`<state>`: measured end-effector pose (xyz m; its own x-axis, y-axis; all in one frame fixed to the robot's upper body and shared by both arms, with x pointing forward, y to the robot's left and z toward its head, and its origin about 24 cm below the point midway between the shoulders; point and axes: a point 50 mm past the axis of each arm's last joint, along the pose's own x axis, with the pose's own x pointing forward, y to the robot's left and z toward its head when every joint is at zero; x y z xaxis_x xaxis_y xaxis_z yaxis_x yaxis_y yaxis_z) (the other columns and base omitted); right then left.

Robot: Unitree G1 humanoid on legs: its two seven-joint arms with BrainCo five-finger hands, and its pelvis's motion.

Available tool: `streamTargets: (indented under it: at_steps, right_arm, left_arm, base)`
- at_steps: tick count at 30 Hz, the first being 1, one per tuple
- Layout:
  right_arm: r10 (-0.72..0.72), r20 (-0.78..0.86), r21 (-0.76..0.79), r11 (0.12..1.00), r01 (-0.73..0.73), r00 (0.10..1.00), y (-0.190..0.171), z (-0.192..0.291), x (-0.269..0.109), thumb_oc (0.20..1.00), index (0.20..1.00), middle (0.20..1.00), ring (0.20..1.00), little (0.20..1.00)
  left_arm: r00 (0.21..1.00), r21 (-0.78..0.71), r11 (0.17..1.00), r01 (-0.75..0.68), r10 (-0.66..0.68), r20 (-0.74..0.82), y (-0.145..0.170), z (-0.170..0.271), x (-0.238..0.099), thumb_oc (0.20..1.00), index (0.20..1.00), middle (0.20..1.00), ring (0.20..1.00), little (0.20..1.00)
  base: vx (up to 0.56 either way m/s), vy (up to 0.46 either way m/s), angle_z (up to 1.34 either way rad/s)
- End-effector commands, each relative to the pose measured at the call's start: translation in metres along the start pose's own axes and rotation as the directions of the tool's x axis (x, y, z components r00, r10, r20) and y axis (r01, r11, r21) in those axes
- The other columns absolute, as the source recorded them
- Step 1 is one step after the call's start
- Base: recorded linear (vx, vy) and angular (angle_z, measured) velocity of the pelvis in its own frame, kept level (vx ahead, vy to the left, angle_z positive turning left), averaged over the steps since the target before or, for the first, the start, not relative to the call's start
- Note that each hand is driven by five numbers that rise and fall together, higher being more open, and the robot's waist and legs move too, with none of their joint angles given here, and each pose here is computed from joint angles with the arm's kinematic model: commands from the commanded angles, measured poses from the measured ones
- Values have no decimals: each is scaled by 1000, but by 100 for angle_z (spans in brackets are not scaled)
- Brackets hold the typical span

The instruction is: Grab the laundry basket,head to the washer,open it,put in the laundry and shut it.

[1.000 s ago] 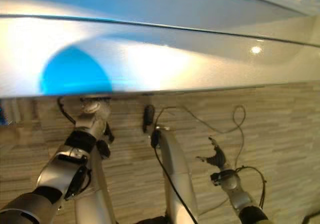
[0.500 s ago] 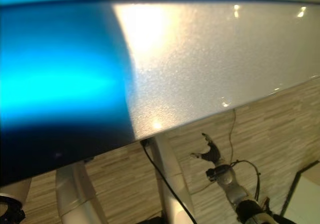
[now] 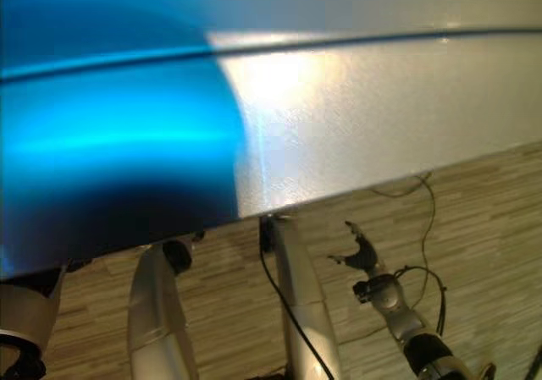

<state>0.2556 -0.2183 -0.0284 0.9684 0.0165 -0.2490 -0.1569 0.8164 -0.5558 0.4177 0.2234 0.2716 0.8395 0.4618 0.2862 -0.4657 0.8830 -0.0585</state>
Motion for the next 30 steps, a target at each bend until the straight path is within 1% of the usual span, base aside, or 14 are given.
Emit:
streamTargets:
  at_steps: [1,4,5,7,8,10,11,12,13,20,23,26,28,30]
  right_arm:
    - [29,-93,-25,999,-32,995,-4,-30,-21,1000,1000,1000,1000,1000]
    - [50,-126,4,999,-50,991,3,-35,-21,1000,1000,1000,1000,1000]
    - [47,-191,137,990,-21,980,10,-44,-25,1000,1000,1000,1000,1000]
    - [41,-216,218,976,7,976,12,-48,-28,1000,1000,1000,1000,1000]
    - [-1,-236,359,929,88,972,12,-51,-32,1000,1000,1000,1000,1000]
    - [-2,-307,514,841,167,952,22,-62,-40,1000,1000,1000,1000,1000]
    - [-4,-384,617,743,259,923,29,-75,-49,1000,1000,1000,1000,1000]
    - [6,-417,618,735,279,909,32,-82,-54,1000,1000,1000,1000,1000]
    - [42,-482,673,657,340,875,41,-96,-67,1000,1000,1000,1000,1000]
    - [172,-688,693,445,567,705,69,-142,-121,1000,1000,1000,1000,1000]
    - [190,-692,696,434,572,697,70,-143,-122,1000,1000,1000,1000,1000]
    - [287,-629,694,627,355,723,79,-138,-121,1000,1000,1000,1000,1000]
    - [339,-632,684,666,296,697,88,-139,-127,1000,1000,1000,1000,1000]
    - [373,-613,709,648,277,697,97,-135,-129,1000,1000,1000,1000,1000]
  left_arm:
    - [999,16,1000,25,-25,19,-5,-3,-3,1000,1000,1000,1000,1000]
    - [998,80,995,60,-57,-36,-9,-29,-11,1000,1000,1000,1000,1000]
    - [986,145,983,113,-93,-139,-8,-76,-31,1000,1000,1000,1000,1000]
    - [980,167,977,130,-101,-170,-6,-95,-41,1000,1000,1000,1000,1000]
    - [958,206,966,154,-94,-272,-2,-133,-64,1000,1000,1000,1000,1000]
    - [920,214,963,164,-72,-385,3,-170,-90,1000,1000,1000,1000,1000]
    - [843,218,953,212,-65,-534,14,-216,-131,1000,1000,1000,1000,1000]
    - [815,207,953,219,-62,-576,20,-230,-145,1000,1000,1000,1000,1000]
    - [731,178,956,235,-53,-680,35,-262,-187,1000,1000,1000,1000,1000]
    - [389,165,923,347,18,-921,108,-322,-322,1000,1000,1000,1000,1000]
    - [344,167,889,426,12,-939,116,-325,-340,1000,1000,1000,1000,1000]
    - [280,180,817,548,24,-960,137,-327,-361,1000,1000,1000,1000,1000]
    - [208,173,812,557,65,-976,156,-328,-379,1000,1000,1000,1000,1000]
    - [155,186,834,520,123,-980,175,-327,-394,1000,1000,1000,1000,1000]
  base:
    - [-102,27,13]
    - [-76,14,10]
    - [-42,-2,8]
    - [-11,16,10]
    - [48,41,10]
    - [111,100,7]
    - [163,164,3]
    - [256,218,-15]
    - [225,131,-25]
    - [130,37,-9]
    - [44,16,20]
    - [11,3,2]
    - [13,-9,-5]
    - [34,-14,-5]
